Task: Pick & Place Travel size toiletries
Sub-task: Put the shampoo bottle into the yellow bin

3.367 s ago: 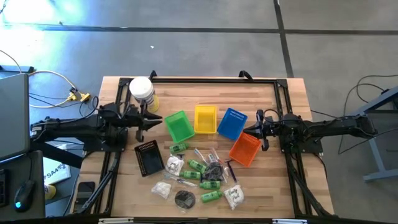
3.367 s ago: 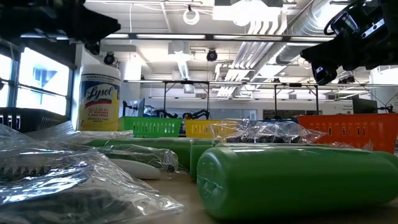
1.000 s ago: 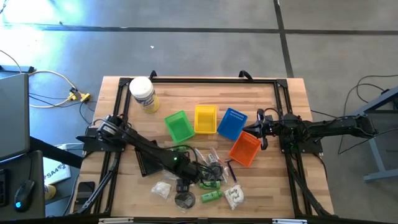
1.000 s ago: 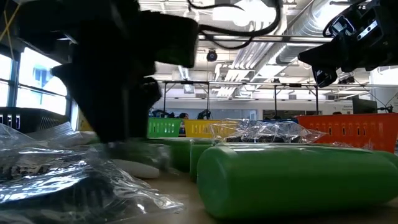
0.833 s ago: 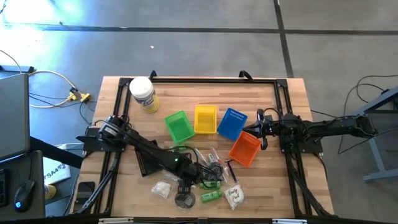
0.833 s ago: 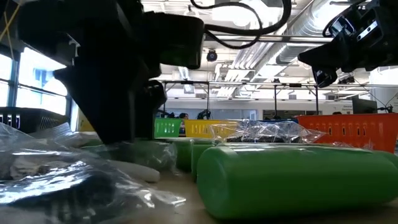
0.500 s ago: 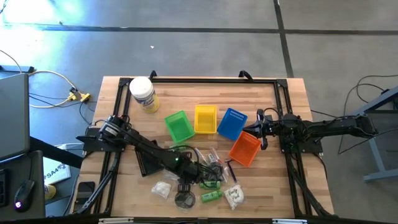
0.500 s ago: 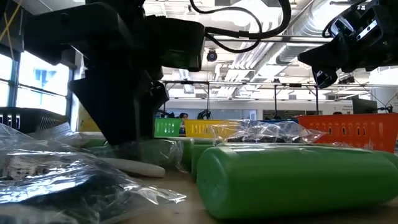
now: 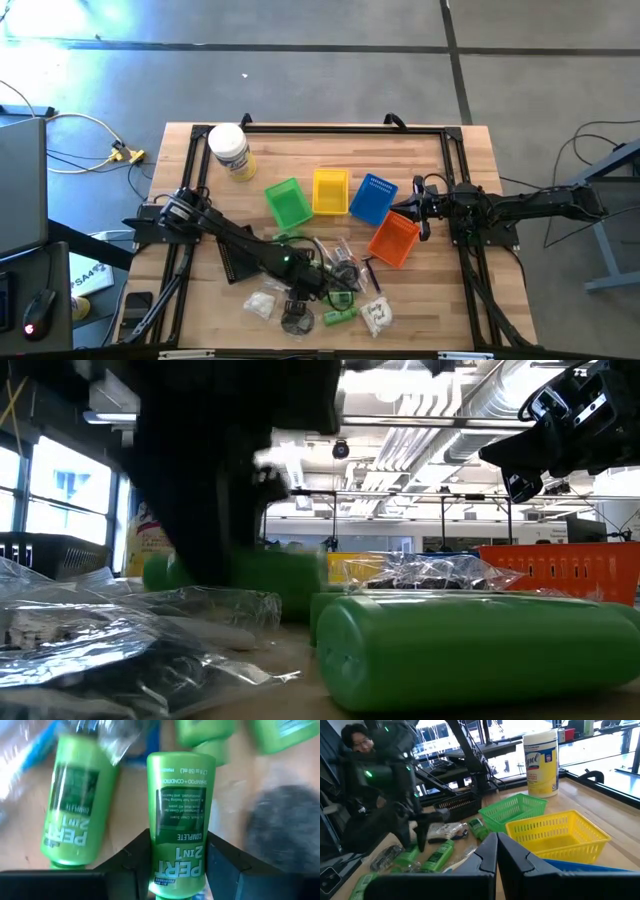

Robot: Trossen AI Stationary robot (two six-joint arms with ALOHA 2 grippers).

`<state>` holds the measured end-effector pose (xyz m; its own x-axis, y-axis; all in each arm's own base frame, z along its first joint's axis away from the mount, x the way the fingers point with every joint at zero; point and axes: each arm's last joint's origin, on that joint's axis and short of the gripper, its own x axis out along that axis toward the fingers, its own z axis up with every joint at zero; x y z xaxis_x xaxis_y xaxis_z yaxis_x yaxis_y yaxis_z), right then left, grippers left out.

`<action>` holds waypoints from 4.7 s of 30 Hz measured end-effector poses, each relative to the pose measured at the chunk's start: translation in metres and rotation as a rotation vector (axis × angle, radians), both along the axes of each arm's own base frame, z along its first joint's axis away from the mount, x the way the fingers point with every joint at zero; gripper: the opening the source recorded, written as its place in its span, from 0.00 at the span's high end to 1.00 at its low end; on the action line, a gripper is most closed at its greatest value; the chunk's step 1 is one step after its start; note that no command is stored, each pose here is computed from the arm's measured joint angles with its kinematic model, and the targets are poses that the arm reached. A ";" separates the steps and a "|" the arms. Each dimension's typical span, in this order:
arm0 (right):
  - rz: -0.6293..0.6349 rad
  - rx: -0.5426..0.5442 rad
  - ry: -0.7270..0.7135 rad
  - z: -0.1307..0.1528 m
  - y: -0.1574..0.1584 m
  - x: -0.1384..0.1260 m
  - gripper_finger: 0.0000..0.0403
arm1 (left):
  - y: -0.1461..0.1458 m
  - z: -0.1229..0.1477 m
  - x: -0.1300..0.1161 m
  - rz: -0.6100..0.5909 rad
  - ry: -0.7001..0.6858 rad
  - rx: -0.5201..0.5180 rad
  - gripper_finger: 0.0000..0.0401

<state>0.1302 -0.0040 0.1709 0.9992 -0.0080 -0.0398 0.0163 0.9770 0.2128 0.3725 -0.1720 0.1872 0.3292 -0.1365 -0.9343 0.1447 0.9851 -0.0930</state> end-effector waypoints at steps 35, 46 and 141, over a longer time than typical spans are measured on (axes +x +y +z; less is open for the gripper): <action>0.025 0.003 0.019 -0.002 0.001 0.000 0.99 | 0.119 0.075 -0.207 0.186 -0.975 -0.085 0.66; 0.025 0.003 0.027 -0.003 0.001 0.000 0.99 | 0.134 0.076 -0.216 0.399 -1.040 -0.017 0.66; 0.072 0.060 0.124 -0.012 0.002 -0.001 0.99 | 0.265 0.028 0.058 -0.944 0.016 0.572 0.45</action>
